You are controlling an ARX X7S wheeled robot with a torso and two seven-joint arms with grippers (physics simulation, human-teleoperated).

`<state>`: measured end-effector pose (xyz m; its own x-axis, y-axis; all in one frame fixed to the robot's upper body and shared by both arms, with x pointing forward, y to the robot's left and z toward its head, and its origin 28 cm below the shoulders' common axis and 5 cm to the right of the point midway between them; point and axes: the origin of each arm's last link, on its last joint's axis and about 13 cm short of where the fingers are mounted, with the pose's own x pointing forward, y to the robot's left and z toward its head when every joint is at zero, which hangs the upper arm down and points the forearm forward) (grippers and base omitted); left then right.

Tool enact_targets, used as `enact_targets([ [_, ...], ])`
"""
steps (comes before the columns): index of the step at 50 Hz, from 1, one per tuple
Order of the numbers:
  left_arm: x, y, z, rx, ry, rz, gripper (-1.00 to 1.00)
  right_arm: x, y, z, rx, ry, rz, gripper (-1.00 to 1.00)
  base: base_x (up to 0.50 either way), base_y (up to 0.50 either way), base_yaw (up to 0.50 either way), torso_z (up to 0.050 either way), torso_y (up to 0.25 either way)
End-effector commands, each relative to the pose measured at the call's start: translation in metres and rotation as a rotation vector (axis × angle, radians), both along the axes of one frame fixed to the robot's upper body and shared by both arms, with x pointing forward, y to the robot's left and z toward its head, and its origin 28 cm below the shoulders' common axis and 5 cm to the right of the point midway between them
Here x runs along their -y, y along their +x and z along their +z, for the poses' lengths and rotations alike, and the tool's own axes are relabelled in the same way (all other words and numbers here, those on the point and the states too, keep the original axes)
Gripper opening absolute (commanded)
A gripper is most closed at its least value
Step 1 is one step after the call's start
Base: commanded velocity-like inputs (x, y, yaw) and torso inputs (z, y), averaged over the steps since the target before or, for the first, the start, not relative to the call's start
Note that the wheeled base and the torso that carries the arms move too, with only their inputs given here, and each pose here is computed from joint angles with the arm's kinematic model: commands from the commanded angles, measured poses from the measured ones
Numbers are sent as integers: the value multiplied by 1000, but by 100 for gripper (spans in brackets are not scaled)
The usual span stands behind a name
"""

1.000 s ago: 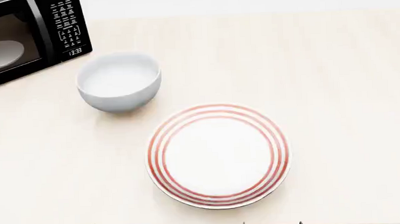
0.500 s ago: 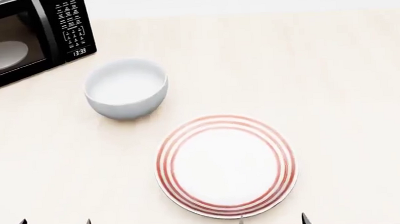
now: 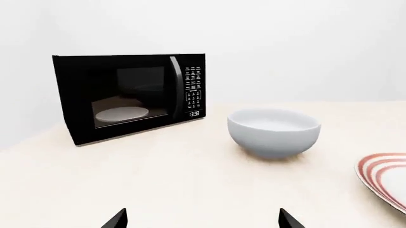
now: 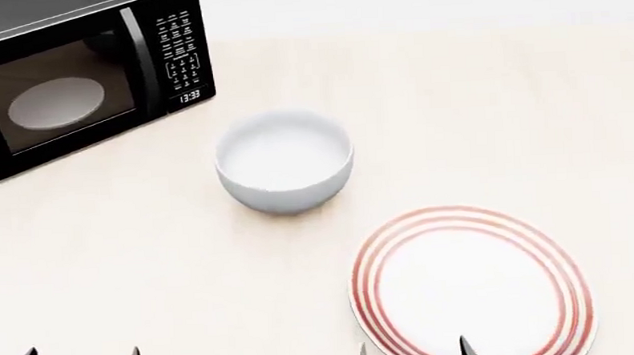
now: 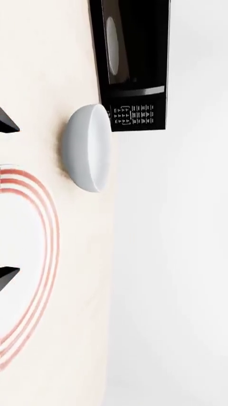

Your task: Open the microwave.

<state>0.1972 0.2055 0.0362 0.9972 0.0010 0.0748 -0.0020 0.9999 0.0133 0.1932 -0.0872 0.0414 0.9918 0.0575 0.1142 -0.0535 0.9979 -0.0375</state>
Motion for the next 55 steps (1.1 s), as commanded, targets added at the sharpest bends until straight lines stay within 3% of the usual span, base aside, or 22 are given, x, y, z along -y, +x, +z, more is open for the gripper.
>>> enact_targets([
  [1,0,0,1,7,6,9,100,-2,0,-1,1,-9,7,100,180,391,0,0,0],
  [30,-1,0,0,7,13,14,100,-4,2,-4,-10,-6,33,100,217,392,0,0,0],
  [55,-1,0,0,7,10,5,100,-3,3,-6,-6,11,36,100,374,378,0,0,0],
])
